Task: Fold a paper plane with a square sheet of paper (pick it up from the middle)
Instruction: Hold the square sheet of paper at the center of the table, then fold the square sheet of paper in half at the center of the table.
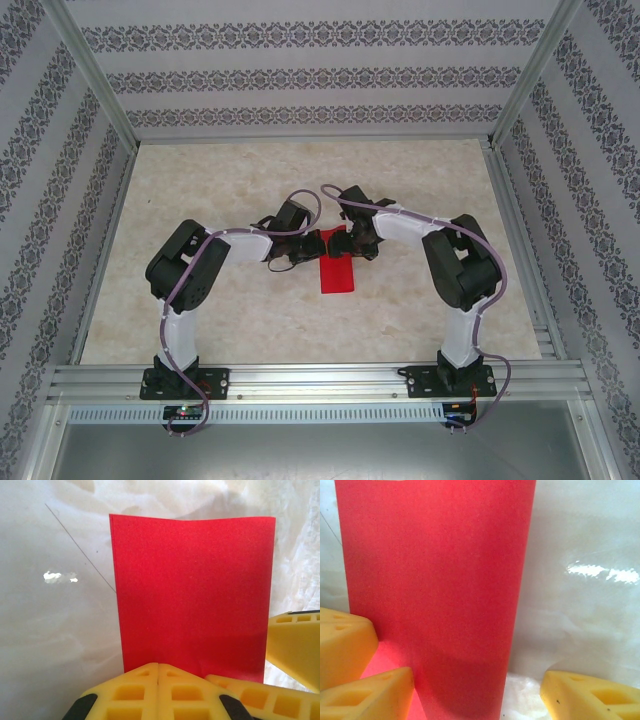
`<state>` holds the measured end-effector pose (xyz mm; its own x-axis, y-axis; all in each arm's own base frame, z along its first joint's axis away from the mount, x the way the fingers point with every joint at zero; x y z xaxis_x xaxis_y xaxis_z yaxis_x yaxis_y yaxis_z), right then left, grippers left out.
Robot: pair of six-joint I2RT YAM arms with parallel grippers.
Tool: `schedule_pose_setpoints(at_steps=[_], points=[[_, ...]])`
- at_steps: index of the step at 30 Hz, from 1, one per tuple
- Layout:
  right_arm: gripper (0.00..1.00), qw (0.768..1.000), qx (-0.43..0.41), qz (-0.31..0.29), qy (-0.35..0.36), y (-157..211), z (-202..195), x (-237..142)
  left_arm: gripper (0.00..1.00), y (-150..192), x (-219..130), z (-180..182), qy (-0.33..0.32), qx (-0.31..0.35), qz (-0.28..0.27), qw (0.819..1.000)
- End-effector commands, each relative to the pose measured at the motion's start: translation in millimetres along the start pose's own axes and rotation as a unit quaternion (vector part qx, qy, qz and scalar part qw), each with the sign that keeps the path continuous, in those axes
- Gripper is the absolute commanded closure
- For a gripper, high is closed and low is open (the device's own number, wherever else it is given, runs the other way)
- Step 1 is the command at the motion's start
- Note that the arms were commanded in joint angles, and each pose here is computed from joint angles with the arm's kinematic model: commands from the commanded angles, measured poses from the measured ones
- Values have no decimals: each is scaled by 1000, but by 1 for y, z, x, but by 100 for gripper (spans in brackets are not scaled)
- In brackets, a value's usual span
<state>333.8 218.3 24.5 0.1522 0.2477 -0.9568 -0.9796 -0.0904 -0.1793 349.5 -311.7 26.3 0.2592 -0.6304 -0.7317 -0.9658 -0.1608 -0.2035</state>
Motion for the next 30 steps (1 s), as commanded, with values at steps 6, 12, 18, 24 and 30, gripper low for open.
schedule_pose_setpoints(at_steps=[6,12,18,24,30], points=[[23,994,66,-78,-31,-12,-17,-45,100,38,15,63,-116,-21,60,991],[33,985,56,-101,-125,-14,14,-72,100,41,16,71,-132,-26,65,989],[74,973,54,-72,-211,-14,45,-60,100,41,16,75,-144,-19,67,987],[88,973,55,-39,-221,-14,46,-35,100,42,16,79,-155,-7,78,985],[90,977,55,-17,-203,-17,42,-16,100,45,18,82,-163,-1,90,983]])
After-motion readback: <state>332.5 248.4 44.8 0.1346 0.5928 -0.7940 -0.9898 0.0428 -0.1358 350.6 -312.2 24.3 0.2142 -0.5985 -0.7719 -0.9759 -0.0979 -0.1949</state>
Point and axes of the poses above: each hand's point on the last joint's axis, 136 mm out from that joint toward the fingers, its own x axis out along the fingers, its own z axis along the line the jaws close on, y = z × x, the point moved 1 cm from there along -x, back along the fingers, and after that the axes turned 1 degree about x, right-handed, at the moved point
